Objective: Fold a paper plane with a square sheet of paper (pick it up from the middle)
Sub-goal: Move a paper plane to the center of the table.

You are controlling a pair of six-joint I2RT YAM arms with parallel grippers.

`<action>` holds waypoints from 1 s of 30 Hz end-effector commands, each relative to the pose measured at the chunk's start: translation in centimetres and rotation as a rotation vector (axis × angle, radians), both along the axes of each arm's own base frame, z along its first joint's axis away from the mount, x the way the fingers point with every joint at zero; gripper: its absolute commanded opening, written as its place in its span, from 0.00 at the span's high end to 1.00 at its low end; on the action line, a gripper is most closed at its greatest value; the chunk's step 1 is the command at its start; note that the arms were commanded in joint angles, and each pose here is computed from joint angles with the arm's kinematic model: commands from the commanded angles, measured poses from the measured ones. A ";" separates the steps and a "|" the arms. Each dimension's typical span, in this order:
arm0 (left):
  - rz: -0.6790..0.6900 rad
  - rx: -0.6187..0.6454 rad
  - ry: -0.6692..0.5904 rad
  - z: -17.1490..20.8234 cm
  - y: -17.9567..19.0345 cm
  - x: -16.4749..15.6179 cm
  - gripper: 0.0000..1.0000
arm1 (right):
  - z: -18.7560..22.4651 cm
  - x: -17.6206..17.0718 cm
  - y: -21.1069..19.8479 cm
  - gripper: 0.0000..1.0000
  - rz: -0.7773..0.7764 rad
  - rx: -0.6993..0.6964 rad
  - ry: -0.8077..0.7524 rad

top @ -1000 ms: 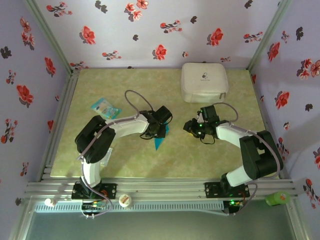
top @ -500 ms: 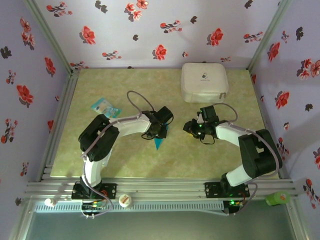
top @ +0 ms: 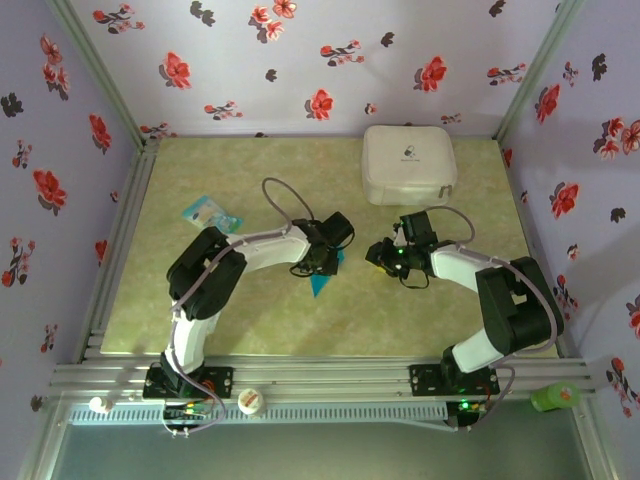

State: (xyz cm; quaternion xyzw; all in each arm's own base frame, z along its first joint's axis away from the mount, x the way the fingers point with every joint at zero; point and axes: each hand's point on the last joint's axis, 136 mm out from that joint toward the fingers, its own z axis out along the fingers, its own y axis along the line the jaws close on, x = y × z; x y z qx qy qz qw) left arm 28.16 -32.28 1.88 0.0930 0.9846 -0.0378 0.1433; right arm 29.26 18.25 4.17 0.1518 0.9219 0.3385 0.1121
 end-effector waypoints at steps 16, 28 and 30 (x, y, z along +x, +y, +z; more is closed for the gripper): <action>0.161 0.109 0.041 -3.5 1.9 -1.4 0.63 | 0.4 -0.9 -1.9 0.65 0.000 -0.019 -0.020; 0.219 0.069 -0.002 -1.2 1.8 -0.6 0.58 | 1.5 -0.7 -3.1 0.64 0.000 -0.051 -0.048; 0.233 0.026 -0.030 0.0 1.4 -0.2 0.57 | 1.6 -0.6 -3.6 0.63 -0.007 -0.082 -0.058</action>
